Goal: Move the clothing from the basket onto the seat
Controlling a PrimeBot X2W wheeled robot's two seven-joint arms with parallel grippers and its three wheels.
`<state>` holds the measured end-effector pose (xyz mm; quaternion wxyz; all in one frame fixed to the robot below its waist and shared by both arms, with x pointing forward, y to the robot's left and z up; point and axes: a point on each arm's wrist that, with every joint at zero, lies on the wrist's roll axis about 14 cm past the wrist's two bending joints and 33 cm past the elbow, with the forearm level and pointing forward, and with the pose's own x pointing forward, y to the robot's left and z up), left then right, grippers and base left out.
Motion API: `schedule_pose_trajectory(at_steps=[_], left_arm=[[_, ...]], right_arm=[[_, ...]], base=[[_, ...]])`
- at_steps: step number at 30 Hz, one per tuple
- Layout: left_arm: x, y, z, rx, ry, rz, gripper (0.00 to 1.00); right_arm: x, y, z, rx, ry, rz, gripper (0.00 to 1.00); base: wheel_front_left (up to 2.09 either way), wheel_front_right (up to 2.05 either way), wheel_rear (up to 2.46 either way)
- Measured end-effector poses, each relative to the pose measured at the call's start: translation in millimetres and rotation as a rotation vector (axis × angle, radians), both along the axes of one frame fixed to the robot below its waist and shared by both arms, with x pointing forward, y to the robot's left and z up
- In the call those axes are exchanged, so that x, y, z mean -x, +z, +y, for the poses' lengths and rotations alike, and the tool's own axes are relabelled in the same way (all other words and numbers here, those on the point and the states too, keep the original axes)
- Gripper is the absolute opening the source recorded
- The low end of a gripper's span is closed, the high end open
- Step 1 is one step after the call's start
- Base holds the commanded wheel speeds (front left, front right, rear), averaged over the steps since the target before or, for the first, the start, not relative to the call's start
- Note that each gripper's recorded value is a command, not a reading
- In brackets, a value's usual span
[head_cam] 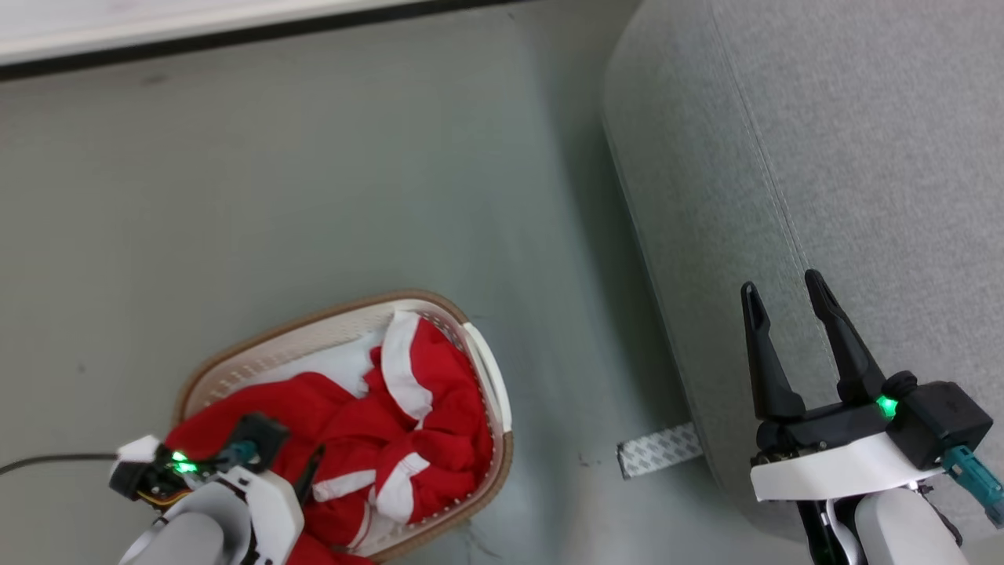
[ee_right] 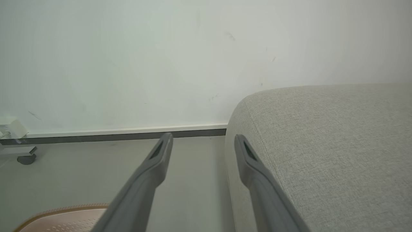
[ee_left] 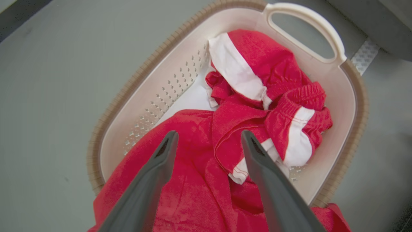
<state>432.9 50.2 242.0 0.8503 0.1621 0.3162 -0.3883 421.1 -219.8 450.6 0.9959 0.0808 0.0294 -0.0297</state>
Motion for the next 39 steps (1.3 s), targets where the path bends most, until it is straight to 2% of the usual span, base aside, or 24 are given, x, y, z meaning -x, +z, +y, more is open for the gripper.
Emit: schedule_pose_trajectory(at_steps=[10,18,24,25,26,35,39], left_arm=[[36,-76,-11,-0.21,-0.263,0.187,1.0],[23,-118,9,-0.387,-0.318,0.263,1.0],[29,-140,8,-0.442,-0.367,0.308,1.0],[31,-142,7,-0.444,-0.372,0.312,0.45],[31,-142,6,-0.44,-0.371,0.315,0.0],[29,-127,-2,-0.404,-0.361,0.29,0.0],[31,-109,-15,-0.34,-0.319,0.277,0.0]], right_arm=[[-5,-20,-16,-0.005,-0.046,0.049,1.0],[-7,-38,-25,0.001,-0.069,0.097,1.0],[-8,-50,-27,0.002,-0.073,0.132,1.0],[-7,-51,-28,0.001,-0.076,0.134,1.0],[-7,-51,-28,0.002,-0.077,0.135,1.0],[-8,-41,-28,-0.002,-0.075,0.107,1.0],[-10,-32,-26,0.008,-0.066,0.083,1.0]], base=[[0.0,0.0,0.0],[0.0,0.0,0.0],[0.0,0.0,0.0],[0.0,0.0,0.0],[0.0,0.0,0.0],[0.0,0.0,0.0],[0.0,0.0,0.0]])
